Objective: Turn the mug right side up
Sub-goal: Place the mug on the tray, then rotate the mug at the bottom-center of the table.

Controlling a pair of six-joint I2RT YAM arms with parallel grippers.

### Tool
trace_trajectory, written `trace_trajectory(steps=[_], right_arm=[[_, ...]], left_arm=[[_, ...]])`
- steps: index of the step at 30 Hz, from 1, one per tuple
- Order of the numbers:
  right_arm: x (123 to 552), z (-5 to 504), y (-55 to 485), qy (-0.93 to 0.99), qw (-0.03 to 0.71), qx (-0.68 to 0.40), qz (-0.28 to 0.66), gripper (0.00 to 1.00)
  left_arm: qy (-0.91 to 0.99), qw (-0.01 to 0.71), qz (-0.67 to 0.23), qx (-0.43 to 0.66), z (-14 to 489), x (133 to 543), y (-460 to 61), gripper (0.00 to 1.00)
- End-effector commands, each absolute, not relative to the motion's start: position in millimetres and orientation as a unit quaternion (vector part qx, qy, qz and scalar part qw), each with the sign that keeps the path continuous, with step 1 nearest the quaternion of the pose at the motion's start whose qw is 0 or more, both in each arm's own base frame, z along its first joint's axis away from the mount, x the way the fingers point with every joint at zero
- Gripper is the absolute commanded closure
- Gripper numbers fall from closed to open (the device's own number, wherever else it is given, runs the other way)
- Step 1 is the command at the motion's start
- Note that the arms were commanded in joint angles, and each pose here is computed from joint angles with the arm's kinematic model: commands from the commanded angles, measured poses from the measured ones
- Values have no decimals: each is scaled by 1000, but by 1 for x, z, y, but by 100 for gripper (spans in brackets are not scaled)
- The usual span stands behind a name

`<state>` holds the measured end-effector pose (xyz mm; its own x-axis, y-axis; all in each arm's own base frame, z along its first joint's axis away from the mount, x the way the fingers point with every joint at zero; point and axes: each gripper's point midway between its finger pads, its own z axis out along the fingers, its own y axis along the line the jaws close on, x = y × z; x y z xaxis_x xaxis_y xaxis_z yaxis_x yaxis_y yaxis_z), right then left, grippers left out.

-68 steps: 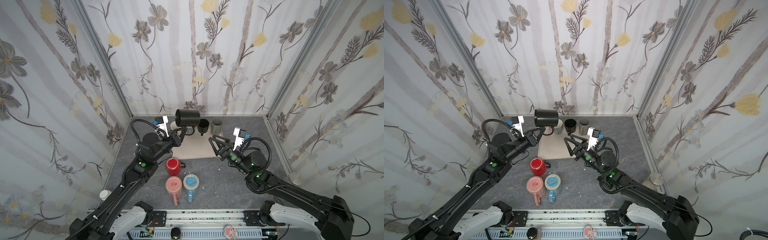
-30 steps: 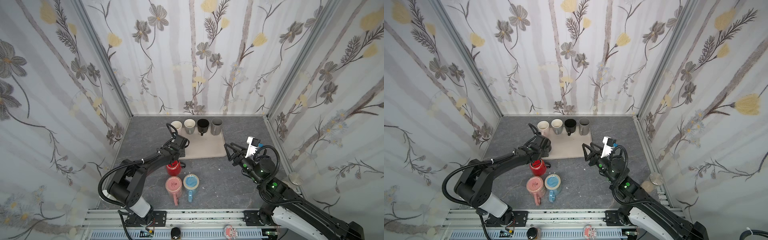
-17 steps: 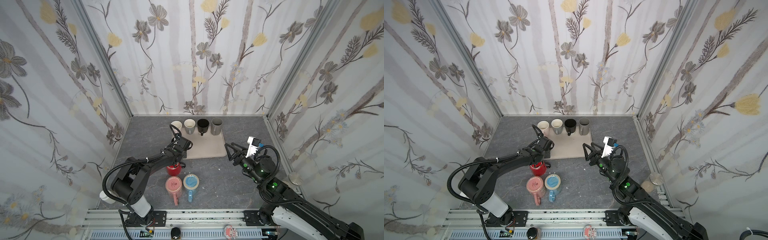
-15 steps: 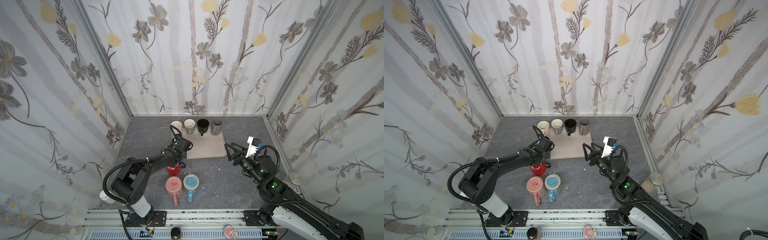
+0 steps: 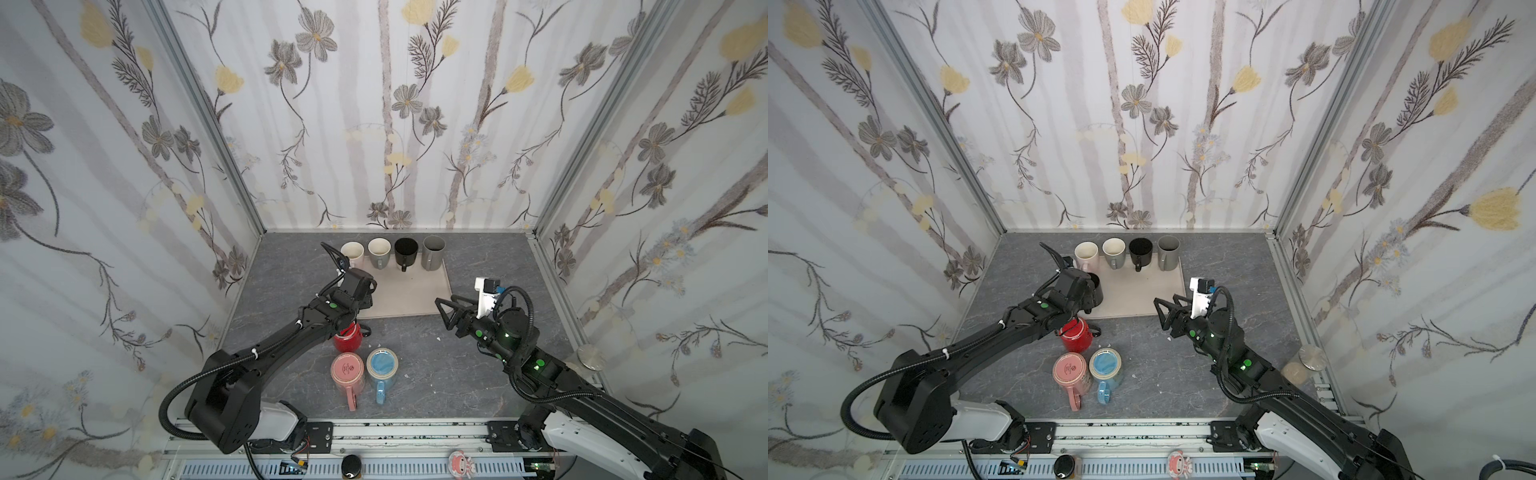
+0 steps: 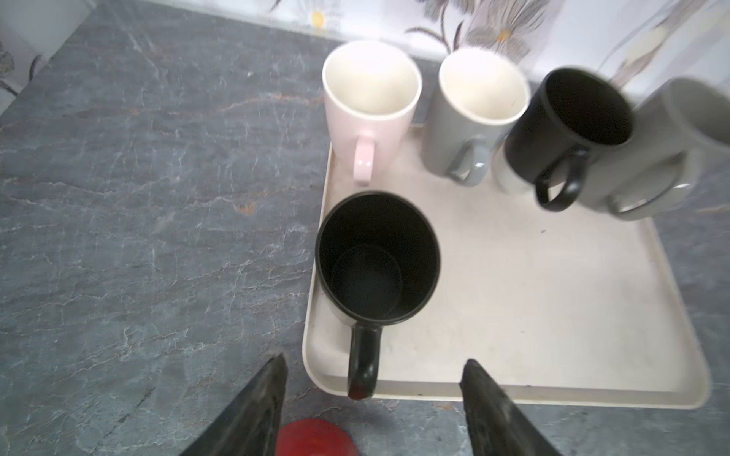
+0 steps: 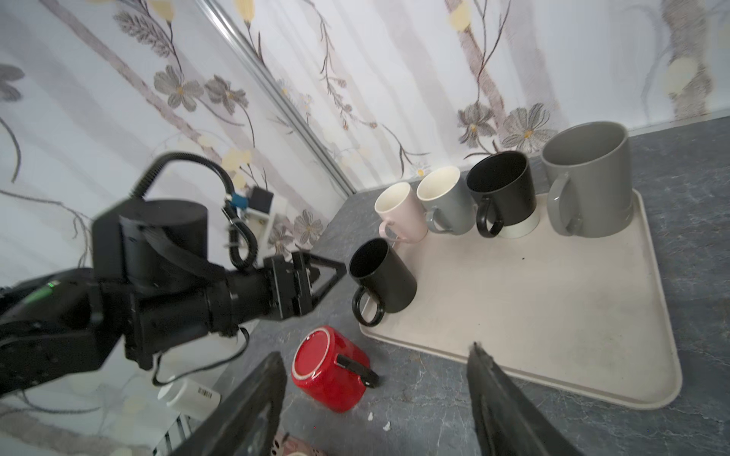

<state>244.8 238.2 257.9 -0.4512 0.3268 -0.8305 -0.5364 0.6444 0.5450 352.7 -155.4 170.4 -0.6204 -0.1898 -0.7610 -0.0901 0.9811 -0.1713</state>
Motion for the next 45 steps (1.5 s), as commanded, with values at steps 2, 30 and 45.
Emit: trace_trajectory(steps=[2, 30, 45], right_arm=[[220, 237, 284, 761, 482, -197, 386, 26], [133, 127, 378, 811, 417, -403, 80, 0], [154, 118, 302, 854, 393, -326, 97, 9]], left_arm=[[876, 461, -103, -100, 207, 350, -156, 10], [813, 546, -126, -160, 264, 310, -95, 0], [816, 536, -150, -155, 257, 317, -105, 0]])
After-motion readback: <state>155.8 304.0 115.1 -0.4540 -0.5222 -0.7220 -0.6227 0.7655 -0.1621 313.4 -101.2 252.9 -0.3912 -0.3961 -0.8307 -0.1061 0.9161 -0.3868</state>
